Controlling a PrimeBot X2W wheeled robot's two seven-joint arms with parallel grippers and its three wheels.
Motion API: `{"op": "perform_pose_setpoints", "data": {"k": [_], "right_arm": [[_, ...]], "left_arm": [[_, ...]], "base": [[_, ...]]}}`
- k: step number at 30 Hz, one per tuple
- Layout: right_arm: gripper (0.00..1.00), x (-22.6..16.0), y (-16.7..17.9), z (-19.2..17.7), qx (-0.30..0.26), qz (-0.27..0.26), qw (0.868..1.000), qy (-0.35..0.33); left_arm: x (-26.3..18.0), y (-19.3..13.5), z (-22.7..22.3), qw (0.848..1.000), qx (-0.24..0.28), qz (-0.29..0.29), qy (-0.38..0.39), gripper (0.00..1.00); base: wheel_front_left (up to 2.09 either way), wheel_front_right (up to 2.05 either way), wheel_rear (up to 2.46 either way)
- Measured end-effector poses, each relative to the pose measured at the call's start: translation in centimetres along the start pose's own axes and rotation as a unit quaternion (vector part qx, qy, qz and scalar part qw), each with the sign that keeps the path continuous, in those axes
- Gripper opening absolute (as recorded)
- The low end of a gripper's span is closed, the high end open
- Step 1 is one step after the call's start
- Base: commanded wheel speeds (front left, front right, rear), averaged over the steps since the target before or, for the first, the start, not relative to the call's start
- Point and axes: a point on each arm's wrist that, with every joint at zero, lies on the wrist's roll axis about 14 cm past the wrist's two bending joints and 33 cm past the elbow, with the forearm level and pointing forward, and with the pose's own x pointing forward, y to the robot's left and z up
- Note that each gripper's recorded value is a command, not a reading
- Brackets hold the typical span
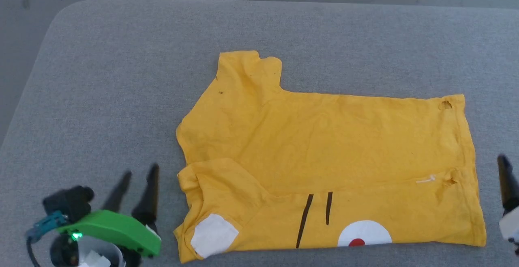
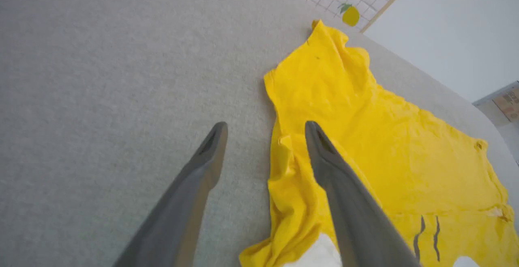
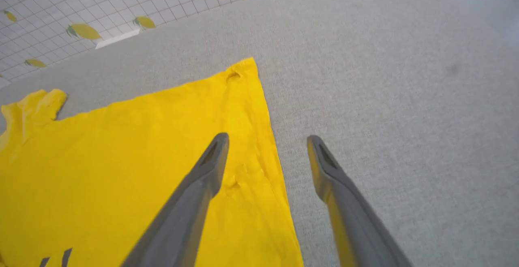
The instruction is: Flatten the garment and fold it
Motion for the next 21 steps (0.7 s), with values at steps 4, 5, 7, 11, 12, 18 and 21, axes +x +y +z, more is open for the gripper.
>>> {"op": "perform_pose_setpoints", "data": {"k": [4,5,7,11,12,18,21], "right_arm": [[1.00,0.1,2.5,4.0,-0.056,0.018,0.993,-0.102],[1.00,0.1,3.0,4.5,-0.068,0.022,0.990,-0.120],[1.00,-0.1,4.2,5.5,-0.087,0.035,0.983,-0.160],[1.00,-0.4,5.5,5.7,-0.123,0.047,0.970,-0.203],[1.00,-0.3,5.6,5.4,-0.124,0.049,0.970,-0.204],[1.00,0.3,5.5,3.3,-0.106,0.058,0.975,-0.186],[1.00,0.7,5.3,2.8,-0.101,0.056,0.976,-0.183]], "left_arm": [[0.4,-1.9,5.3,0.987,0.063,-0.023,-0.146,1.00],[0.2,-2.3,6.2,0.981,0.077,-0.026,-0.175,1.00],[-0.1,-3.4,7.1,0.966,0.119,-0.036,-0.227,1.00],[0.0,-4.3,5.8,0.960,0.151,-0.029,-0.232,1.00],[0.1,-4.4,5.3,0.961,0.154,-0.027,-0.227,1.00],[0.6,-4.9,4.1,0.965,0.153,-0.031,-0.212,1.00],[1.8,-5.4,4.9,0.961,0.163,-0.054,-0.217,1.00]], "base": [[0.00,0.00,0.00],[0.00,0.00,0.00],[0.00,0.00,0.00],[0.00,0.00,0.00],[0.00,0.00,0.00],[0.00,0.00,0.00],[0.00,0.00,0.00]]}}
